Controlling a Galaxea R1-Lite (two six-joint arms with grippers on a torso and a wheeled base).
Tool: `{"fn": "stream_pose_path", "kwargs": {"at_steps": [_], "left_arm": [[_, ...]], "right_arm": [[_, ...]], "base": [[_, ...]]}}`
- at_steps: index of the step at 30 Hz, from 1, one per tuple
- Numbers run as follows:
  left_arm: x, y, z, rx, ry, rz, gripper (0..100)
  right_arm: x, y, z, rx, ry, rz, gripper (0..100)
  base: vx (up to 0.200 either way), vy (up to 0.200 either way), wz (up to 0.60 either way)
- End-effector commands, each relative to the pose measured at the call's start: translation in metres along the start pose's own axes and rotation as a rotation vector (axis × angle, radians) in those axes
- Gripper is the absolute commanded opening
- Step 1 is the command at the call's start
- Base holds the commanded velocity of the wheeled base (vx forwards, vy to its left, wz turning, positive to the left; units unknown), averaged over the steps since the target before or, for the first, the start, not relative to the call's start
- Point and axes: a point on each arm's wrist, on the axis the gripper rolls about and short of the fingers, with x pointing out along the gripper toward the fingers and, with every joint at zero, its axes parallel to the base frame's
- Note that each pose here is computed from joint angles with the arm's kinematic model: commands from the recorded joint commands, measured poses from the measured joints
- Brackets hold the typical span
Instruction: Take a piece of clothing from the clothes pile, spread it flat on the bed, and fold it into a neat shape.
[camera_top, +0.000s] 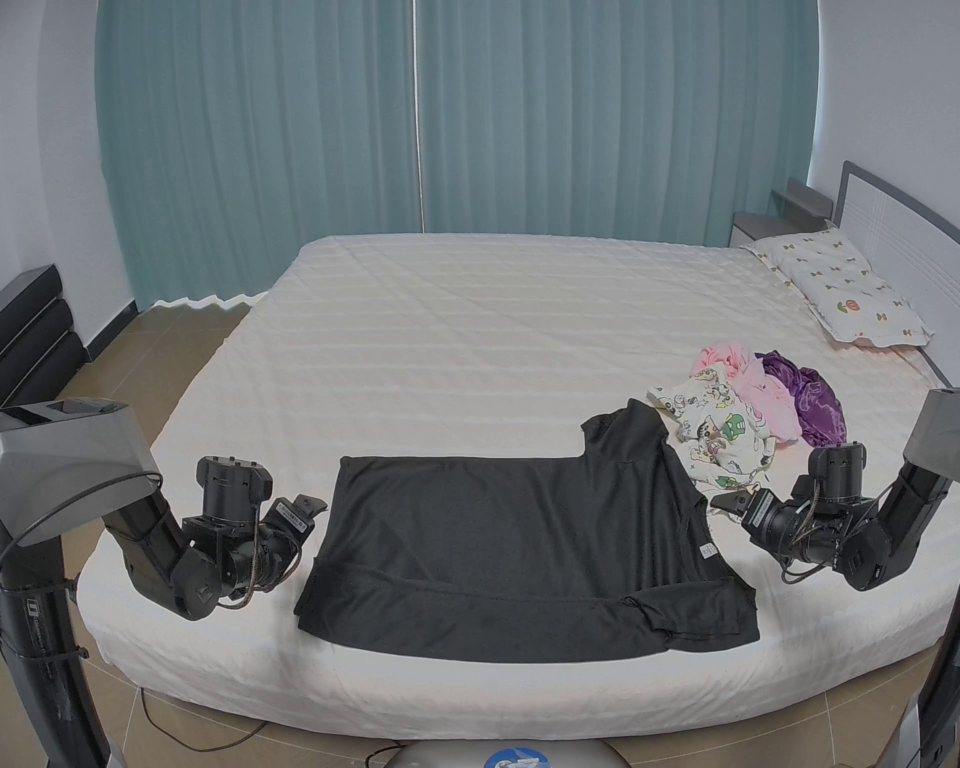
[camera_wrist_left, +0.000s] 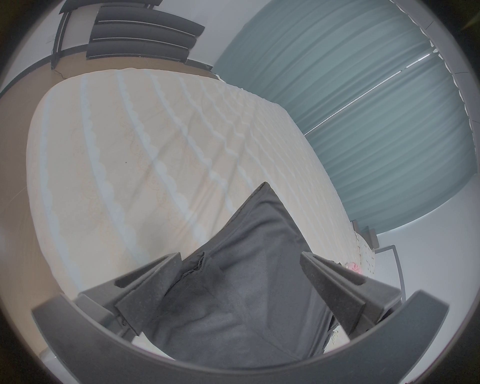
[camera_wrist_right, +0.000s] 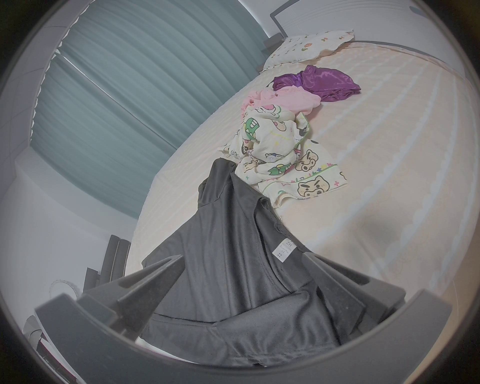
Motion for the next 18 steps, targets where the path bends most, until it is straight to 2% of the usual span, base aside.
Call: {"fn": "stream_pose_path", "kwargs": {"at_steps": [1, 5, 10, 15, 18], "left_arm": [[0.004, -0.001, 0.0, 0.002, -0.001, -0.003, 100], [0.007, -0.009, 0.005, 0.007, -0.013, -0.024, 100], [0.022, -0.019, 0.014, 0.044, -0.003, 0.008, 100], [0.059, -0.035, 0.024, 0.067, -0.004, 0.018, 100], [0.086, -0.041, 0.029, 0.145, -0.001, 0.02, 100]], "right_arm": [[0.003, 0.0, -0.002, -0.002, 0.007, -0.001, 100], [0.003, 0.0, -0.002, -0.004, 0.008, -0.002, 100], [0.004, 0.0, -0.002, -0.003, 0.009, -0.003, 100], [0.014, -0.002, -0.003, -0.002, 0.01, -0.01, 100], [0.021, -0.002, 0.0, -0.005, -0.012, -0.024, 100]], "base": [[0.2, 0.0, 0.0], [0.0, 0.0, 0.0], [0.0, 0.0, 0.0], [0.0, 0.0, 0.0], [0.0, 0.0, 0.0]]}}
